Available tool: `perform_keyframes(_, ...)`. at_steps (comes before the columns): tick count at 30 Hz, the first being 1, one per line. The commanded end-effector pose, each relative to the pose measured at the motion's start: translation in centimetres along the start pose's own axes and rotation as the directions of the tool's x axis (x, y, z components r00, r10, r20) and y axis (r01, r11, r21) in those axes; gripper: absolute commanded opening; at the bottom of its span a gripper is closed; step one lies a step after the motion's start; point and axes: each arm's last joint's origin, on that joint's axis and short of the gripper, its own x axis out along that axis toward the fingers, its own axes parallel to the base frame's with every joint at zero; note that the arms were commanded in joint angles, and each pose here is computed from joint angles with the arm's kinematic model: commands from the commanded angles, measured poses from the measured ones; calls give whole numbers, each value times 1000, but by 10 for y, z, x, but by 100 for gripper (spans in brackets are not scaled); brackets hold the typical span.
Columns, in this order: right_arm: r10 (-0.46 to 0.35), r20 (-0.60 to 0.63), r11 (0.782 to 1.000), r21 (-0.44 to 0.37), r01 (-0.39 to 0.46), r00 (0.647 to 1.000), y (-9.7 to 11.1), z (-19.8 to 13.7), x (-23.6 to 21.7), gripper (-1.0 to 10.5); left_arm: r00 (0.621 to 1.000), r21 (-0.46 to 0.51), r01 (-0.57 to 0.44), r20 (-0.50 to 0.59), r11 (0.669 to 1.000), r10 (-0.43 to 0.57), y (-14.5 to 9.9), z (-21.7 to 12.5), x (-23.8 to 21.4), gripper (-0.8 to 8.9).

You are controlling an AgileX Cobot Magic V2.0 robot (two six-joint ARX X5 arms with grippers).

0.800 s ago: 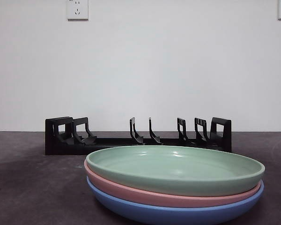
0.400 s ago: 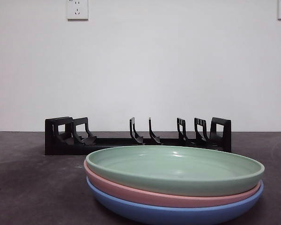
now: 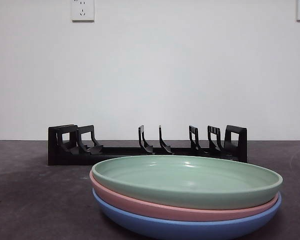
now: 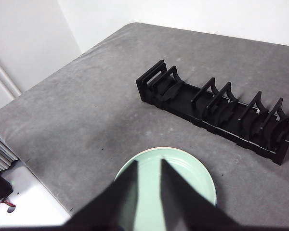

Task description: Place the plate

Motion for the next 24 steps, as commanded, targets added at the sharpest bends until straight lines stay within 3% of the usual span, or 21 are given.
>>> perform_keyframes(1,16,18,1000,8,-16,1000,1,4,-3,26,1000,7,9,20,1000,-10,-2,5,-3,28)
perform_keyframes(10,20,31,1000,9,-20,999,1,5,-5,26,1000,8,11,27,1000,-11,-2,5,-3,28)
perform_keyframes(17,21,33,1000,10,-21,999,1,5,-5,26,980,9,-16,196,1000,14,18,-23,20,28)
perform_keyframes(18,20,32,1000,10,-21,999,1,5,-5,26,972,53,-55,231,997,41,25,-32,26,28)
perform_keyframes(21,21,33,1000,10,-21,999,1,5,-5,26,930,63,-230,308,971,200,47,-70,37,28)
perform_keyframes(24,21,33,1000,10,-21,999,1,5,-5,26,890,49,-372,301,927,341,65,-112,46,28)
